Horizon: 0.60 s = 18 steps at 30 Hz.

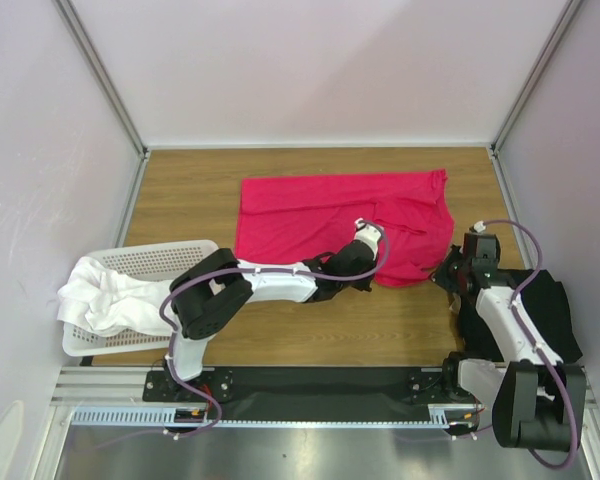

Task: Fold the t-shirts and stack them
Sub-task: Fold the tshirt

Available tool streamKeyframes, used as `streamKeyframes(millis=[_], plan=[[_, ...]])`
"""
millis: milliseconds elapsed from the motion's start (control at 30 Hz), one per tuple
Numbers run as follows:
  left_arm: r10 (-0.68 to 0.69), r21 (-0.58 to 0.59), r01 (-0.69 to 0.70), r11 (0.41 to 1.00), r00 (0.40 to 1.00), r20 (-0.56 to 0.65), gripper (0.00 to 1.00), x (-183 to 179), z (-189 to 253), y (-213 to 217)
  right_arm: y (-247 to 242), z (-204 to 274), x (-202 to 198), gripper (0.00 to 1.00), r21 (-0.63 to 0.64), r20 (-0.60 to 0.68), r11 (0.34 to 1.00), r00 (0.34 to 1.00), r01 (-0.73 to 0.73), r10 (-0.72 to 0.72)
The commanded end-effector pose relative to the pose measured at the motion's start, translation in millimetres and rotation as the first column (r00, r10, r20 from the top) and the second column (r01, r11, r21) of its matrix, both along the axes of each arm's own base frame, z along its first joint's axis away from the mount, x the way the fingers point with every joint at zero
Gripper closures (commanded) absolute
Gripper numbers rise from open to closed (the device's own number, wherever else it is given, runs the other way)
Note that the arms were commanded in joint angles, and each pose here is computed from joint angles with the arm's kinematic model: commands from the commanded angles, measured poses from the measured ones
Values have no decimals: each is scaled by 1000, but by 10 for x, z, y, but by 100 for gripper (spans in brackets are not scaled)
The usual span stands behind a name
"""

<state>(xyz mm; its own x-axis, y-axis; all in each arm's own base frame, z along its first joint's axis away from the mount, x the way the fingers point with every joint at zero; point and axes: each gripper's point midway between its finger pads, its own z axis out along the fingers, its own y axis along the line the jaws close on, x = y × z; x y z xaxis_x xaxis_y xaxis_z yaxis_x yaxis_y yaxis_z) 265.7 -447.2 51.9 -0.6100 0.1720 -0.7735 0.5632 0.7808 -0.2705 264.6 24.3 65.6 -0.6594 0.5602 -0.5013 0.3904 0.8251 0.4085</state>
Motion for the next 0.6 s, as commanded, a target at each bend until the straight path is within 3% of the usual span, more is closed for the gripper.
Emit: streamKeyframes(millis=[0, 367, 567], plan=[[-48, 14, 48, 999, 998, 31, 100, -77, 231, 52, -48, -12, -182, 100, -33, -47, 999, 999, 12, -14], [-147, 88, 147, 985, 989, -5, 100, -367, 88, 69, 67, -169, -344, 100, 33, -131, 999, 991, 29, -25], [-147, 143, 147, 979, 989, -14, 100, -394, 53, 188, 221, -63, -426, 95, 96, -140, 995, 990, 16, -2]])
